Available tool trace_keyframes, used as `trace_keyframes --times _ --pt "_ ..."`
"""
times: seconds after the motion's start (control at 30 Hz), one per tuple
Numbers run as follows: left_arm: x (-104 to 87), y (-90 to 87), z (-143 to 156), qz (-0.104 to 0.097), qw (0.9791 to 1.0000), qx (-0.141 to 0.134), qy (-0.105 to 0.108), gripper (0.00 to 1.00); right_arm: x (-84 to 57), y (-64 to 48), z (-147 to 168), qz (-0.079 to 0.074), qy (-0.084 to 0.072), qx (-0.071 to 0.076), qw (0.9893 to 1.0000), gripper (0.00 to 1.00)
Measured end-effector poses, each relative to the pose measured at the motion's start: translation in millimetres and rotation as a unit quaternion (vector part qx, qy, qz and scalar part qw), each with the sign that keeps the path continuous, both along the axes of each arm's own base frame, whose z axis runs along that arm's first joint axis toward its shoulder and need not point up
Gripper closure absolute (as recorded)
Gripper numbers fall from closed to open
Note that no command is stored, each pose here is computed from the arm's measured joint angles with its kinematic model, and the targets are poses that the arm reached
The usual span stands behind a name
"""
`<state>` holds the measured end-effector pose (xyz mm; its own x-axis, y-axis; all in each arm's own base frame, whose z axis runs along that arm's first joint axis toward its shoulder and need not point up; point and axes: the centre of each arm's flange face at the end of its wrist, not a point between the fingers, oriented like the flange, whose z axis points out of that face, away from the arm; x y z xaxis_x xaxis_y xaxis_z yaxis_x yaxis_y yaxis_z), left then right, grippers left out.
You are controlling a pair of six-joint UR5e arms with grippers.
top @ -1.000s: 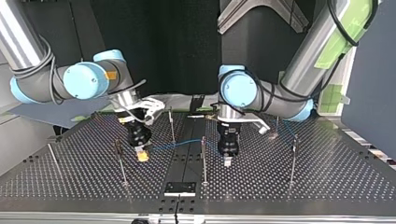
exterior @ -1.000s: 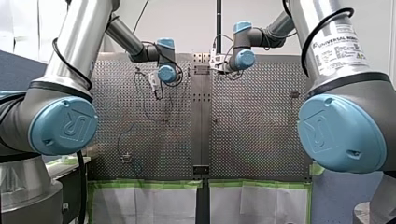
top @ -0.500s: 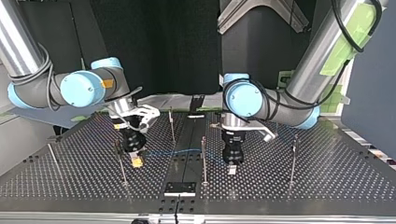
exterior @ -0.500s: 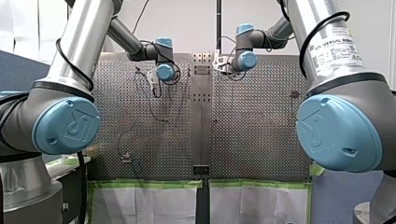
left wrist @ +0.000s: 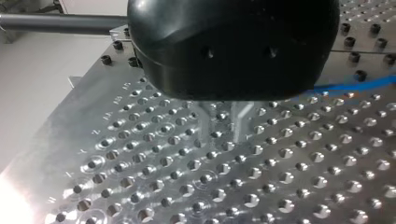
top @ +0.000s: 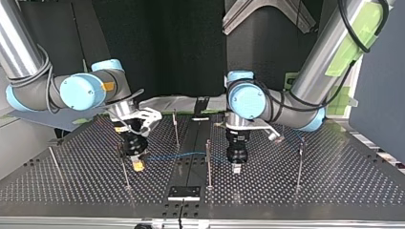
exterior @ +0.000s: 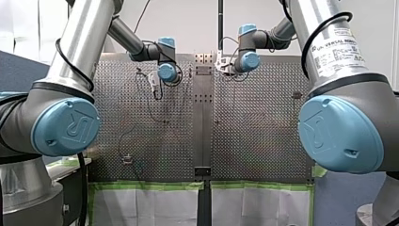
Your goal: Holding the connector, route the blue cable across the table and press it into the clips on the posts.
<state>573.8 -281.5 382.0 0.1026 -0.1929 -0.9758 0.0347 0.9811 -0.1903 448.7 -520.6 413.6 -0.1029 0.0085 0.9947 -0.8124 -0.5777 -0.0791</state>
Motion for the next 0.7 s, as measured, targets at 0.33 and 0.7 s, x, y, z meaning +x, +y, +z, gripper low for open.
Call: trace_keyframes --times 0.33,0.7 --pt "-13.0 -6.3 -4.6 -0.005 0.9993 0.011 0.034 0.00 -1.4 -0.4 -1.0 -0.003 0.002 0.002 1.0000 1.00" --pt "-59.0 -6.3 1.5 -0.006 0.9971 0.022 0.072 0.00 -2.2 -0.6 -1.6 -0.006 0.002 0.004 1.0000 1.00"
